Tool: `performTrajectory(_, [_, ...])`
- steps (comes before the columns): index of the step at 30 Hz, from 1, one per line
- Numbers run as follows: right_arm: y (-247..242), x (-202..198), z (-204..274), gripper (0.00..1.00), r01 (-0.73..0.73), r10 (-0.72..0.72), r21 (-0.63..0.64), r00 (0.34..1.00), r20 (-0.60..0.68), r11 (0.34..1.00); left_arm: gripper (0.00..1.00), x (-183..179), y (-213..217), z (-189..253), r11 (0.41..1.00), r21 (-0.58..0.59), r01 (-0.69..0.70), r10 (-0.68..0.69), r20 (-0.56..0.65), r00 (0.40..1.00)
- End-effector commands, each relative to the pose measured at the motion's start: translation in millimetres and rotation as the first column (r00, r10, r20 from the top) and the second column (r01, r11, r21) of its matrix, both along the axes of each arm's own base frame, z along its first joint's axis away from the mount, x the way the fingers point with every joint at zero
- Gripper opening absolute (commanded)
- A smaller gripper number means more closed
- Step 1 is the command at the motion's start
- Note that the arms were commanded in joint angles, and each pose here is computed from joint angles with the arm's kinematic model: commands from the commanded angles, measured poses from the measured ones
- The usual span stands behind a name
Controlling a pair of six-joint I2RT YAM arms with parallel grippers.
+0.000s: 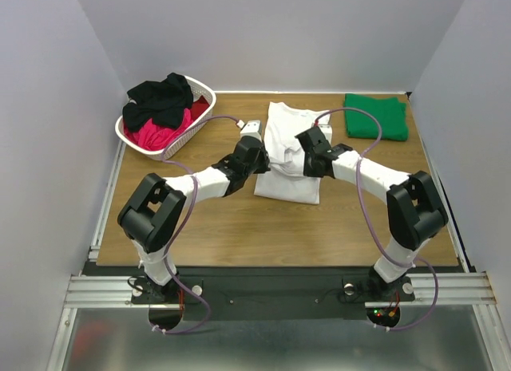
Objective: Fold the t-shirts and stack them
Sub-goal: Fold the tshirt
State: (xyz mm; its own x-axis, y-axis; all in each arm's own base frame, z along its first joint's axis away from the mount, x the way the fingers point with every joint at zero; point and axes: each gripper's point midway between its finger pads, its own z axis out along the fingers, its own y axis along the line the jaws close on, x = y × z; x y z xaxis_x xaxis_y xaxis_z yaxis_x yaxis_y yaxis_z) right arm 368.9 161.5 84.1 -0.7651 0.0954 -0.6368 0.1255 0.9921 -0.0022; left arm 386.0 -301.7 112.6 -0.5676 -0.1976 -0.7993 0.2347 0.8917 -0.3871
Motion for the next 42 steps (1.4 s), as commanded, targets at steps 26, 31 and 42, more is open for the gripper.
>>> performTrajectory(26, [-28,98,8,0.00,0.042,-0.045,0.042,0.996,0.080,0.998,0.00,95,-20,23,0.995,-0.063,0.076,-0.068,0.116,0.991])
performTrajectory(31, [-23,88,5,0.00,0.012,-0.016,0.080,0.998,0.057,0.997,0.00,84,-19,23,0.991,-0.099,0.087,-0.077,0.101,0.992])
performTrajectory(42, [-26,79,25,0.00,-0.008,-0.001,0.093,0.995,0.097,0.996,0.00,77,-20,26,0.986,-0.126,0.105,-0.092,0.105,0.990])
